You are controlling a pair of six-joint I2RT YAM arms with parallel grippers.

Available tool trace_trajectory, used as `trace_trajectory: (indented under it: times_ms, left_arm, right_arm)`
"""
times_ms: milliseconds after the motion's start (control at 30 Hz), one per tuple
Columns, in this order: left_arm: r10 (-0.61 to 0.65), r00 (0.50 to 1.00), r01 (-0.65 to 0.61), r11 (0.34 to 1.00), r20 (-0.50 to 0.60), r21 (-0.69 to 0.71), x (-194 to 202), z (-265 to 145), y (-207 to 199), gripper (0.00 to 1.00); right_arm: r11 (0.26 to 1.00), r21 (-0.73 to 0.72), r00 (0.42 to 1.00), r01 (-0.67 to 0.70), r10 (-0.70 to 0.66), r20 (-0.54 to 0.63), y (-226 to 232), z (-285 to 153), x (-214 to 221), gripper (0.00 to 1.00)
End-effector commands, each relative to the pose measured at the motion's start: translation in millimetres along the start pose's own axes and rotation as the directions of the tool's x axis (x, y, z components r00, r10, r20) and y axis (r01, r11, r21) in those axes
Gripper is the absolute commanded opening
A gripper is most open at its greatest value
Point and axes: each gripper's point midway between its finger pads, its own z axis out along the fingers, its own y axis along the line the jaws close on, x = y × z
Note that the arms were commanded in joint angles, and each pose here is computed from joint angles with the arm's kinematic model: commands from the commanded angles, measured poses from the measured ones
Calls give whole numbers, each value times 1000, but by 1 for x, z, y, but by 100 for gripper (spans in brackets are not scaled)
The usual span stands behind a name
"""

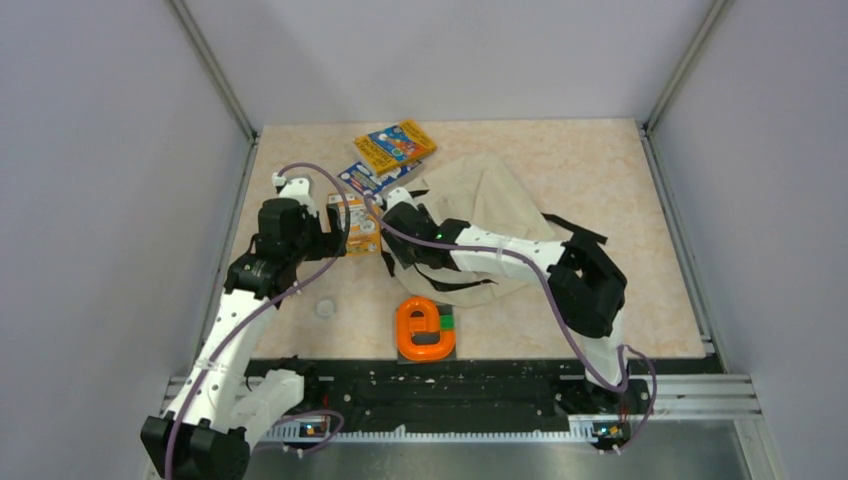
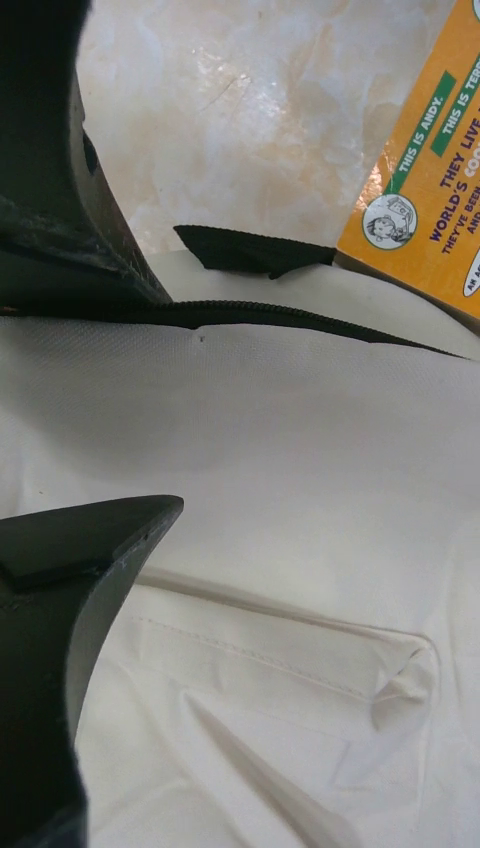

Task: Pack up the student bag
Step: Unzip the student bag at the center of the board.

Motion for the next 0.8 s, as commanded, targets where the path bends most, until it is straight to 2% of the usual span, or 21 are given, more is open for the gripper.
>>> trace_trajectory:
  times_ms: [0,167,500,533,567,633,767]
  left_arm:
    - [6,999,-5,1000,44,-14,-9,-2,4,95]
    - [6,999,-6,1000,41,-15,-8,-1,4,95]
    - [5,999,-4,1000,37,-13,-7,-1,4,95]
    - [5,999,-4,1000,37,-13,-7,-1,4,95]
    - [5,999,-4,1000,36,-11,-7,-1,4,95]
    - [5,999,-5,1000,34,-10,-7,-1,4,95]
    - [6,1000,-5,1000,26,-10,-5,1,4,95]
  right_arm:
    - [998,39,993,-42,38,112,-12,-31,-41,57]
    - [997,45,992,-59,53,111,-16,-35,-40,45]
    - [987,-55,981,-149,155,118,-23,-47,-43,48]
    - [986,-63,980,-156,162,112,-24,-46,-41,46]
    - [985,-67,980,-160,167,104,-25,-44,-38,37]
    - [983,-73,981,-168,174,87,-27,-40,-32,29]
    - [980,-73,980,-183,187,65,-32,-32,-23,25]
